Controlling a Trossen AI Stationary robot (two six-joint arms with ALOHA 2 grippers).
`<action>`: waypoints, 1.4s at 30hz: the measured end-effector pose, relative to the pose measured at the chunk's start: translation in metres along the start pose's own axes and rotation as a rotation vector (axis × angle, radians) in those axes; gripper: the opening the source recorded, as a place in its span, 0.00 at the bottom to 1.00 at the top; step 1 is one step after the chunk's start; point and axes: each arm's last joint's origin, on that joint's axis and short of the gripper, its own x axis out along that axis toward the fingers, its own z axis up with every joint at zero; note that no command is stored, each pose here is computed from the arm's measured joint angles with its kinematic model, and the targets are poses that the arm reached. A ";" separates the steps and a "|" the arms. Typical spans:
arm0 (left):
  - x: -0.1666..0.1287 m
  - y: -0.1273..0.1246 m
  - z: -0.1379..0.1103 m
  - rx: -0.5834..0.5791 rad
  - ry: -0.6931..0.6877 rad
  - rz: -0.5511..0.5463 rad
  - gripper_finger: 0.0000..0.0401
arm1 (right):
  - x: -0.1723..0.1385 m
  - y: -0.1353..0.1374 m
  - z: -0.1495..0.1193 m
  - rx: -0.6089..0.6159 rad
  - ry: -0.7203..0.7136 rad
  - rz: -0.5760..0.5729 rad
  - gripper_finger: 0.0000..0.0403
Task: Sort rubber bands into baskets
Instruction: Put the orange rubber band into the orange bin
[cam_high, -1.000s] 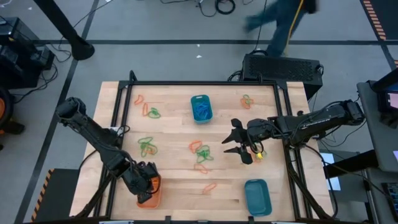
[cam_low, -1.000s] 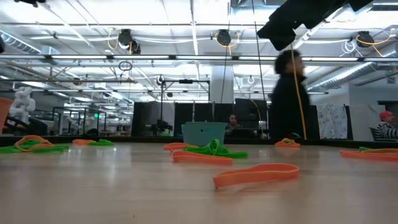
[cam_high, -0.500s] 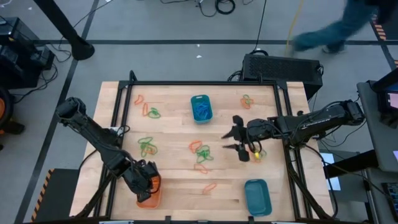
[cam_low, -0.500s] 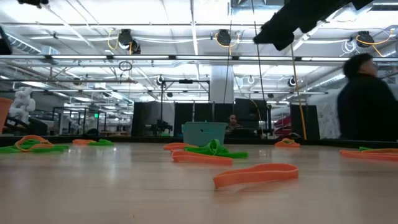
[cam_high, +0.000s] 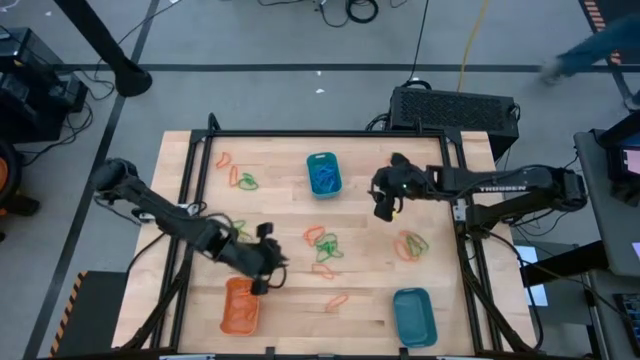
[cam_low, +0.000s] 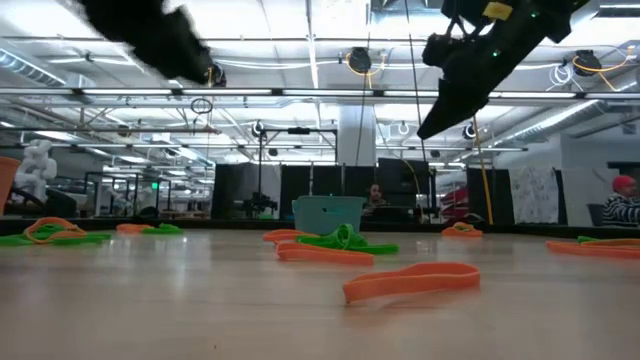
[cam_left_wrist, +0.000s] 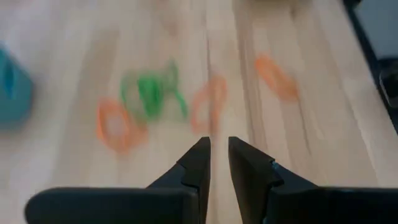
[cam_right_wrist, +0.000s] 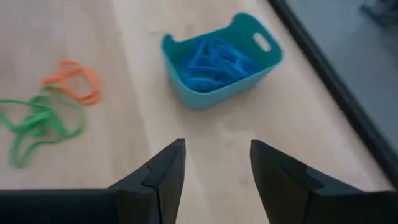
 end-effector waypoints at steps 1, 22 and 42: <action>0.005 0.003 0.004 0.025 -0.027 0.007 0.16 | 0.001 -0.001 0.000 0.005 0.005 0.019 0.43; 0.102 0.086 -0.010 0.106 0.137 0.081 0.16 | 0.020 0.018 -0.004 -0.011 0.054 0.071 0.43; 0.124 0.101 -0.019 0.030 0.154 0.044 0.16 | 0.030 0.025 -0.009 -0.061 0.099 0.079 0.43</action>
